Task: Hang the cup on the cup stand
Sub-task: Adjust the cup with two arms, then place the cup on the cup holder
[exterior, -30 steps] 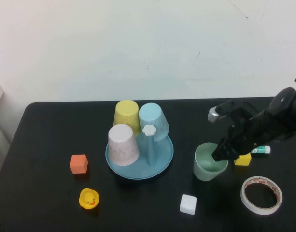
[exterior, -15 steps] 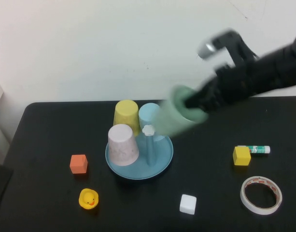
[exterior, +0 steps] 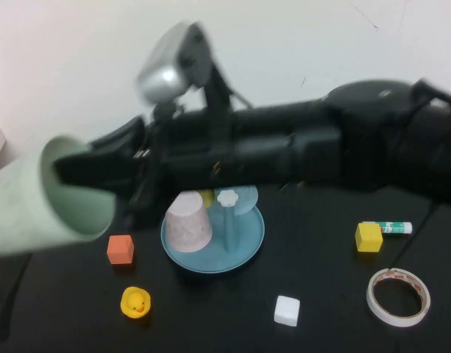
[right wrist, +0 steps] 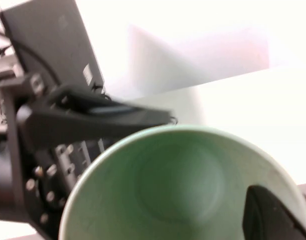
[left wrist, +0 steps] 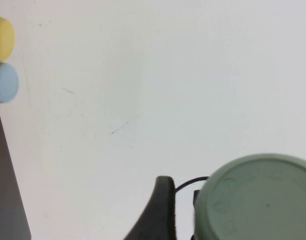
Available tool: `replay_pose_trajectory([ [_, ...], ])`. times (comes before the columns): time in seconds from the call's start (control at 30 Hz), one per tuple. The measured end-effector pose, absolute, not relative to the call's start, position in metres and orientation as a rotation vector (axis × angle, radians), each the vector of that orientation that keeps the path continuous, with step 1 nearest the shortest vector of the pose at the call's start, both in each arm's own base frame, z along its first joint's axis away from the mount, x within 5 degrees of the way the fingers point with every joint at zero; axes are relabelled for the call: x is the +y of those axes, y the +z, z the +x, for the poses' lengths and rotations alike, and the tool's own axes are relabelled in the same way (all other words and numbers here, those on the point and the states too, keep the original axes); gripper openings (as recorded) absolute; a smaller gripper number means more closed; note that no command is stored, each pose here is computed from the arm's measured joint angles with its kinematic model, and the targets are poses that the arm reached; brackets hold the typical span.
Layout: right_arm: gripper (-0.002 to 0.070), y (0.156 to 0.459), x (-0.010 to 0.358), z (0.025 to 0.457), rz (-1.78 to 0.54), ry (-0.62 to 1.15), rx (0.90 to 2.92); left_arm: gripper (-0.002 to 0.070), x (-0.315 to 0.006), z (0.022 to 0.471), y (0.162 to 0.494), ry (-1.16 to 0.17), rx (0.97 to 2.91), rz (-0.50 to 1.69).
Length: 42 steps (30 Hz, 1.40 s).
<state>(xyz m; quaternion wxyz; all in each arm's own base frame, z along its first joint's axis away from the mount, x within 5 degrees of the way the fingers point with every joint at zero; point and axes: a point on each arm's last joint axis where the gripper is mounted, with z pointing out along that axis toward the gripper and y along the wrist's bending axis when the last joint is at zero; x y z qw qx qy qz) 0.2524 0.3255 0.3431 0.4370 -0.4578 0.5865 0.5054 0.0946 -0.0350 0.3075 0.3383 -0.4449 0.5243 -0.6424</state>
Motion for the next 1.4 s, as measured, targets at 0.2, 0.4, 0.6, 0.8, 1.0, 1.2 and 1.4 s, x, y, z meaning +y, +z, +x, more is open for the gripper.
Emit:
replay_pose_trajectory([
  [0.2, 0.0027, 0.333, 0.349, 0.235, -1.181, 1.218, 1.451, 0.0692, -0.035, 0.095, 0.308, -1.675, 1.365, -1.161],
  [0.4, 0.0025, 0.329, 0.362, 0.227, -1.192, 1.196, 1.445, 0.0692, -0.033, 0.095, 0.307, -1.623, 1.362, -1.140],
  [0.6, 0.0019, 0.323, 0.367, 0.225, -1.210, 1.206, 1.443, 0.0645, -0.032, 0.096, 0.307, -1.550, 1.386, -1.070],
  [0.8, 0.0036, 0.321, 0.368, 0.226, -1.213, 1.208, 1.446, 0.0568, -0.030, 0.097, 0.307, -1.508, 1.379, -1.055],
  [1.0, 0.0150, 0.317, 0.364, 0.229, -1.242, 1.198, 1.491, 0.0564, -0.029, 0.097, 0.307, -1.384, 1.428, -0.921],
  [1.2, 0.0257, 0.321, 0.339, 0.239, -1.326, 1.131, 1.571, 0.0564, -0.028, 0.096, 0.319, -1.231, 1.439, -0.743],
  [1.4, 0.0248, 0.342, 0.293, 0.241, -1.485, 1.107, 1.635, 0.0563, -0.029, 0.093, 0.346, -0.939, 1.434, -0.380],
])
